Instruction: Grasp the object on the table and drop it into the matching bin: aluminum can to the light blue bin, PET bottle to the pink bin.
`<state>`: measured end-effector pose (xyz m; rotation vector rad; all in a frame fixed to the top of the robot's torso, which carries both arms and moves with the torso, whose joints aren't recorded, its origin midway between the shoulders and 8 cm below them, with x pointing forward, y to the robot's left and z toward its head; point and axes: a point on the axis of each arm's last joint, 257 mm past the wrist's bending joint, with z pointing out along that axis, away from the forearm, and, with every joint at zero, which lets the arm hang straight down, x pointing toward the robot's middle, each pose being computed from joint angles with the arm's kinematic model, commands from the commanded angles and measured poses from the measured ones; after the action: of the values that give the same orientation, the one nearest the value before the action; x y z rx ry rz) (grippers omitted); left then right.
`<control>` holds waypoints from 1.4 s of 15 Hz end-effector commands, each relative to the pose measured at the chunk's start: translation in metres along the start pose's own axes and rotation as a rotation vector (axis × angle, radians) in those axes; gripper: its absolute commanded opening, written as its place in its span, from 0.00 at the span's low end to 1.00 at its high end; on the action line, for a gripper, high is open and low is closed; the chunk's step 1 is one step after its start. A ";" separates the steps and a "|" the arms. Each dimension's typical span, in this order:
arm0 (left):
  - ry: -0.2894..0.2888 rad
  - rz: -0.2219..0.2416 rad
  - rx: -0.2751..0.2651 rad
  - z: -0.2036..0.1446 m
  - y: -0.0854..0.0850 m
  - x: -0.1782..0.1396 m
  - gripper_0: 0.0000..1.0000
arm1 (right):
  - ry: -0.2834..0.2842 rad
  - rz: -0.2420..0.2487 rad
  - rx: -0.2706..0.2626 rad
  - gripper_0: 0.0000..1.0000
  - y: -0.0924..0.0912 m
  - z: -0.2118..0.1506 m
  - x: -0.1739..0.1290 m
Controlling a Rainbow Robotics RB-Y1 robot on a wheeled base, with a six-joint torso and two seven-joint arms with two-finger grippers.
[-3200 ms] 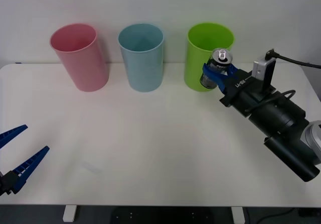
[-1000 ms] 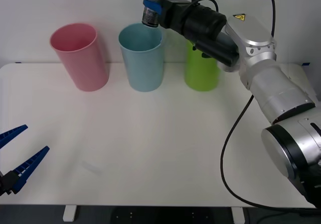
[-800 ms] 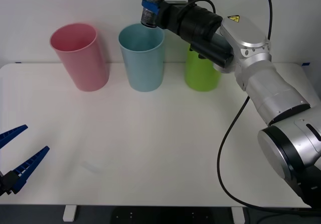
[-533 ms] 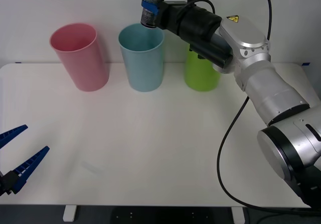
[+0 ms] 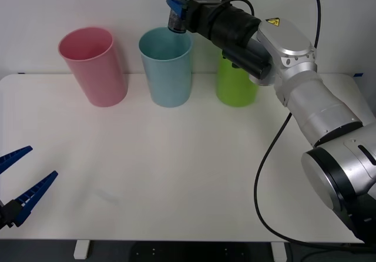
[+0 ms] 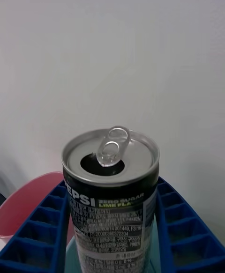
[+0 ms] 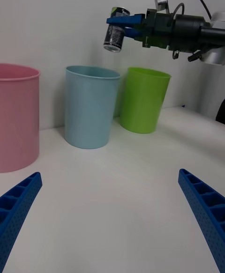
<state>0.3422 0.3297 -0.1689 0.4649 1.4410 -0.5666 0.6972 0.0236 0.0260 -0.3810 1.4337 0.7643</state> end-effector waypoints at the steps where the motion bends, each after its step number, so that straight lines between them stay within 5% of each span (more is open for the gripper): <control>1: 0.000 0.000 0.000 0.000 0.000 0.000 1.00 | -0.003 0.000 -0.001 1.00 0.000 0.000 0.000; 12: 0.000 0.000 0.000 0.000 0.000 0.000 1.00 | -0.005 0.015 -0.017 1.00 0.004 -0.001 0.000; 21: 0.000 0.000 0.000 0.000 0.000 0.000 1.00 | -0.022 -0.095 -0.028 1.00 -0.013 -0.032 0.002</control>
<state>0.3422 0.3297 -0.1689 0.4649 1.4410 -0.5666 0.6856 -0.0028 0.0184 -0.4492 1.3835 0.7178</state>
